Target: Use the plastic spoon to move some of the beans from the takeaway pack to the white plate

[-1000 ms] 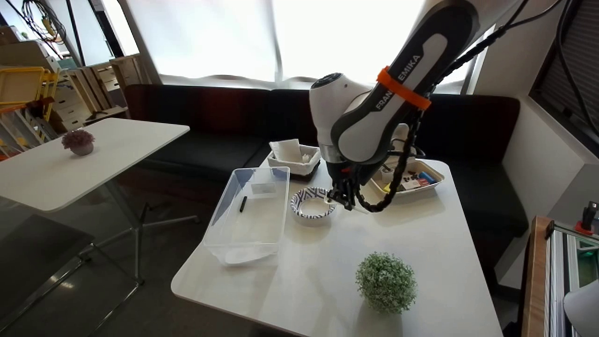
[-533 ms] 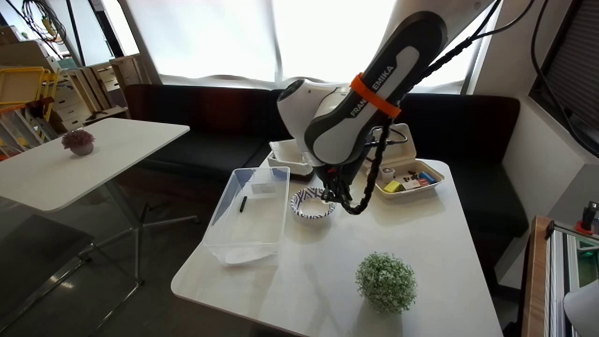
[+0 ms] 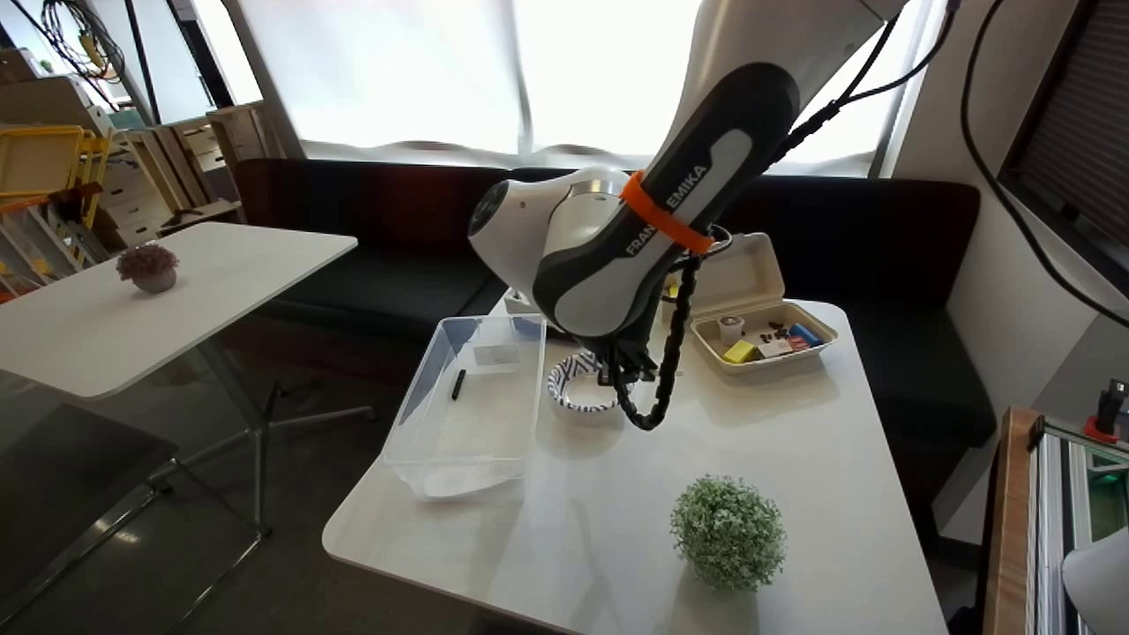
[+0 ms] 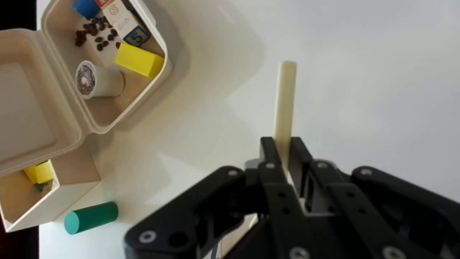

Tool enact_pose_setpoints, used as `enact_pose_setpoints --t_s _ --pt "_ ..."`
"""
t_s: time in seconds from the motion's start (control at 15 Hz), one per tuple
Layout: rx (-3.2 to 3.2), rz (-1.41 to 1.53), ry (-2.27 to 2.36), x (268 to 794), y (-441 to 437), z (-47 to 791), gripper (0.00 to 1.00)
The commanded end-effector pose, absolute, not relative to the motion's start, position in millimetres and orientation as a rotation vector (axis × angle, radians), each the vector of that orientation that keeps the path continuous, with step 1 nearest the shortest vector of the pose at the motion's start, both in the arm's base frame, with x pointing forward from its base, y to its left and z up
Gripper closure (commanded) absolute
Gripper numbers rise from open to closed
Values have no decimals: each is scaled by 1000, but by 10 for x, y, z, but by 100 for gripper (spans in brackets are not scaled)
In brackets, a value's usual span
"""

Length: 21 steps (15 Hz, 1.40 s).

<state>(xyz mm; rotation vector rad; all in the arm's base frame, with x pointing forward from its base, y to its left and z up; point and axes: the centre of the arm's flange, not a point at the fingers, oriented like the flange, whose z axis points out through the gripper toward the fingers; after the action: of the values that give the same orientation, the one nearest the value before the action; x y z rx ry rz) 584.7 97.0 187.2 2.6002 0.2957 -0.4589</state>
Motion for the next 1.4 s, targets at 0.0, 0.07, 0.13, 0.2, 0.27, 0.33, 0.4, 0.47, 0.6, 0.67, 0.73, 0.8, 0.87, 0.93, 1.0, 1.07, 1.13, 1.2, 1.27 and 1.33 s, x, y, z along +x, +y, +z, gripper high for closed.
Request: enact_pose_setpoints --t_s 0.0,0.07,0.13,0.2,0.27,0.33,0.4,0.47,0.6,0.67,0.73,0.8,0.87,0.93,1.0,1.07,1.13,1.2,1.27,1.33 --pt "2469 -466 369 6023 1171 1659 97" --pt "2443 -463 386 6038 1199 1603 97" --pt "2419 -451 401 6068 1252 1571 97" --pt "2394 -437 417 6093 1297 1529 97" --pt "2371 -419 430 6124 1348 1491 97" --pt "2348 -406 440 6149 1389 1453 97" --pt "2325 -391 448 6177 1423 1418 97" --pt "2307 -378 452 6196 1452 1385 97" --pt "2283 -357 431 6242 1479 1321 97" --pt "2268 -353 413 6247 1485 1283 97" --pt "2254 -351 395 6261 1507 1283 97" --pt "2232 -348 381 6275 1501 1276 97" --pt "2217 -345 369 6287 1517 1272 97" --pt "2188 -338 358 6300 1551 1262 97" --pt "2174 -335 350 6312 1579 1263 97" --pt "2153 -334 338 6321 1615 1260 97" --pt "2139 -333 328 6321 1643 1251 97" --pt "2115 -338 318 6323 1683 1243 97" --pt "2099 -341 310 6326 1711 1234 97" --pt "2077 -350 299 6326 1747 1224 97"
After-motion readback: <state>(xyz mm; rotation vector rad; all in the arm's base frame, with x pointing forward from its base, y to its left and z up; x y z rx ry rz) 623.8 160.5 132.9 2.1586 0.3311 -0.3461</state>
